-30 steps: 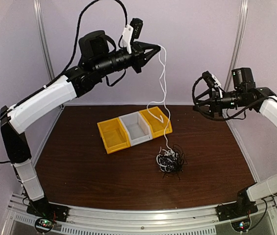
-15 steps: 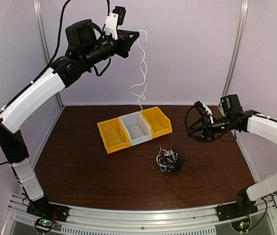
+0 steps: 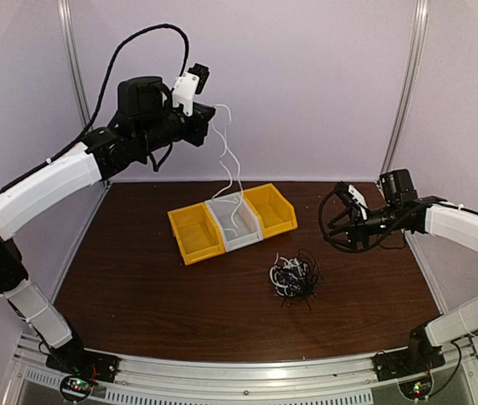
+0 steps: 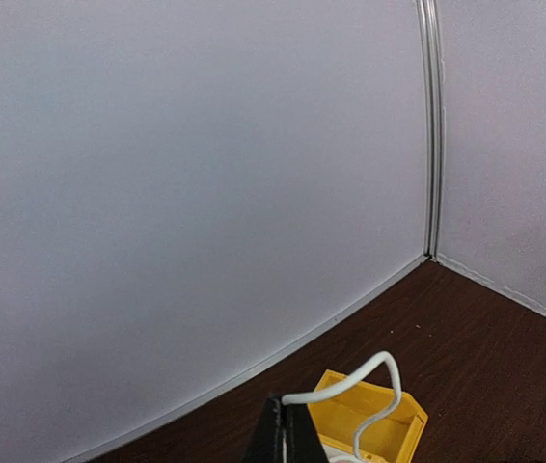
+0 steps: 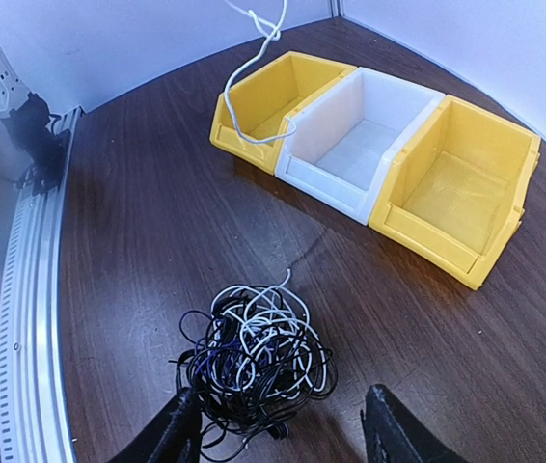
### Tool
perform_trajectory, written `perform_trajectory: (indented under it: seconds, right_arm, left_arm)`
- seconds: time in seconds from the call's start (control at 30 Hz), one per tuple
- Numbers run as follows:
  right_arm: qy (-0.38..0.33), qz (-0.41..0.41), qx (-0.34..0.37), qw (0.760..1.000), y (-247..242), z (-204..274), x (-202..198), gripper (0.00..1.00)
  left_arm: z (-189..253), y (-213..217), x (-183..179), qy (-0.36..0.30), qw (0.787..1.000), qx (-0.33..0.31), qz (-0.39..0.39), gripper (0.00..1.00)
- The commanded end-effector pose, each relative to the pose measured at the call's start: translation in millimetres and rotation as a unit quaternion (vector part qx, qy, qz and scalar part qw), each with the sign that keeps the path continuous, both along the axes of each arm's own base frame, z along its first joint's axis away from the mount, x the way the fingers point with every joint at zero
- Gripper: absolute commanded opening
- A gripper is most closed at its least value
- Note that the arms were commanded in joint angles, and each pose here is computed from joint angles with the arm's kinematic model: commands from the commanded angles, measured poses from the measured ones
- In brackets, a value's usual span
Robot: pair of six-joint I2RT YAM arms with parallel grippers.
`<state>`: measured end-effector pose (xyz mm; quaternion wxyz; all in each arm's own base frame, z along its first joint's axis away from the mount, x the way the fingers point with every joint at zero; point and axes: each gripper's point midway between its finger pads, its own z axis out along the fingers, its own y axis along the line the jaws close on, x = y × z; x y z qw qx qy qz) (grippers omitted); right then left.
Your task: Untangle the cables
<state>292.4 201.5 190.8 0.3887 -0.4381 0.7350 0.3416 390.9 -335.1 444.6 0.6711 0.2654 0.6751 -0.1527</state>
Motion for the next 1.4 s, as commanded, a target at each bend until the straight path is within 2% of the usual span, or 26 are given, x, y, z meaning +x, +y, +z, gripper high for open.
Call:
perform_trajectory:
  seconds: [0.0, 0.4, 0.53, 0.73, 0.83, 1.03, 1.37]
  right_arm:
    - [-0.023, -0.006, -0.005, 1.0, -4, 3, 4, 0.58]
    - [-0.011, -0.002, -0.009, 1.0, -3, -4, 5, 0.57]
    - [-0.008, 0.0, -0.009, 1.0, -3, -5, 4, 0.57]
    - [0.0, 0.004, -0.009, 1.0, -2, -9, 4, 0.57]
    - [0.005, 0.006, -0.01, 1.0, -2, -12, 4, 0.57]
    - [0.007, 0.008, -0.011, 1.0, -2, -13, 3, 0.57]
    - [0.018, 0.013, -0.017, 1.0, -1, -21, 2, 0.57]
  left_arm:
    - [17, 35, 7, -0.027, 0.998, -0.016, 0.047, 0.0]
    - [1, 74, 20, -0.025, 0.995, -0.002, 0.096, 0.0]
    - [15, 81, 17, -0.037, 0.995, -0.011, 0.094, 0.0]
    - [57, 81, 7, -0.07, 0.994, -0.03, 0.076, 0.0]
    - [62, 82, 8, -0.072, 0.994, -0.028, 0.079, 0.0]
    - [37, 80, 15, -0.054, 0.995, -0.018, 0.087, 0.0]
    - [-31, 83, 32, -0.003, 0.994, 0.006, 0.108, 0.0]
